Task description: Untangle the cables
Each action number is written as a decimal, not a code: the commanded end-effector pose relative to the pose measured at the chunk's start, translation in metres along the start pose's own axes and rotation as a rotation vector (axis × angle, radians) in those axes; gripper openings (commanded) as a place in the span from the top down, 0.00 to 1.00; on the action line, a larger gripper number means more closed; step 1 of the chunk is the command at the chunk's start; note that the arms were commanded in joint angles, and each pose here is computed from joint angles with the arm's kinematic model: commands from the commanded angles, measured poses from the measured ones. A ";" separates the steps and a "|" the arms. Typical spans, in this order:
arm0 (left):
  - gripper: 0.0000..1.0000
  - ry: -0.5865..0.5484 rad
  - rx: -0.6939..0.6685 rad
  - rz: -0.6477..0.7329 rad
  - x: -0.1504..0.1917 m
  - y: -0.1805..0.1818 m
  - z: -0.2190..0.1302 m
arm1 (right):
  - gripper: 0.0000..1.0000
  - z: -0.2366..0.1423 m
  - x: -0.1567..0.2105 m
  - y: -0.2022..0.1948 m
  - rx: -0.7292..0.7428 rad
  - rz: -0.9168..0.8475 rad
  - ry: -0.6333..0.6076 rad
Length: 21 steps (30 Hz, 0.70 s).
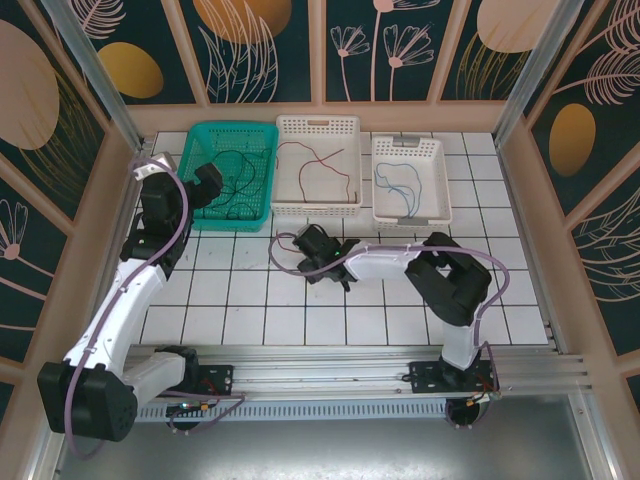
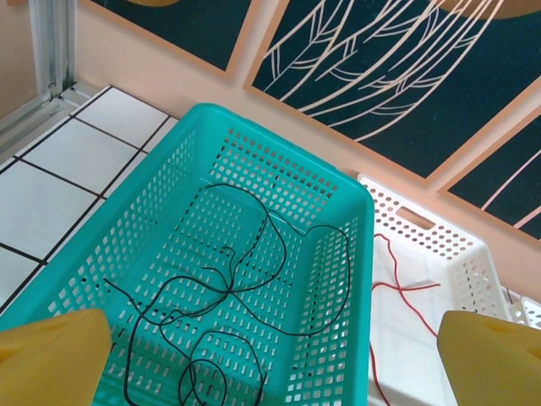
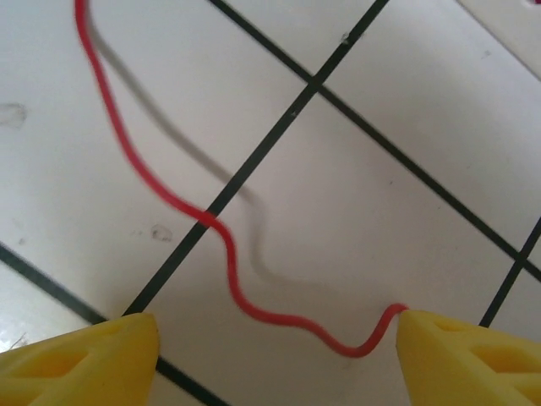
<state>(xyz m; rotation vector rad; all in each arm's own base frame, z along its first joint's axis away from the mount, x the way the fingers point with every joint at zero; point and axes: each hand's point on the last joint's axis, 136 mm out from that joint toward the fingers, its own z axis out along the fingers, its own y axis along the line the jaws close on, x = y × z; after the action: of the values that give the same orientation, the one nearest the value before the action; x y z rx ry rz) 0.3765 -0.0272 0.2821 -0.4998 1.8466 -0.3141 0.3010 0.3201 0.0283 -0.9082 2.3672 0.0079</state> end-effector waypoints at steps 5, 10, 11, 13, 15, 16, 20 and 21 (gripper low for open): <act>0.01 -0.090 -0.014 -0.020 -0.019 0.004 -0.011 | 0.29 0.019 0.000 -0.017 -0.017 -0.003 0.025; 0.01 -0.104 -0.027 -0.015 -0.022 0.006 -0.014 | 0.37 0.030 0.007 -0.014 -0.068 -0.001 0.061; 0.02 -0.108 -0.030 -0.015 -0.022 0.007 -0.015 | 0.40 0.032 0.010 -0.014 -0.075 -0.001 0.071; 0.01 -0.116 -0.035 -0.014 -0.024 0.008 -0.016 | 0.46 0.035 0.014 -0.012 -0.089 -0.005 0.084; 0.02 -0.121 -0.033 -0.013 -0.025 0.007 -0.017 | 0.54 0.037 0.018 -0.009 -0.099 -0.006 0.097; 0.02 -0.117 -0.035 -0.013 -0.024 0.008 -0.017 | 0.58 0.037 0.018 -0.008 -0.107 -0.004 0.100; 0.02 -0.124 -0.037 -0.013 -0.025 0.009 -0.018 | 0.78 0.033 0.018 -0.001 -0.139 -0.004 0.110; 0.01 -0.128 -0.038 -0.015 -0.026 0.009 -0.019 | 0.82 0.030 0.016 0.002 -0.151 -0.011 0.107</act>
<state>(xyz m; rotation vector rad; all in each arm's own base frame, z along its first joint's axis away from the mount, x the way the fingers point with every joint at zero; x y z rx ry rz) 0.3666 -0.0133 0.2982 -0.5377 1.7692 -0.2661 0.3075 0.3342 0.0188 -1.0015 2.4133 0.2163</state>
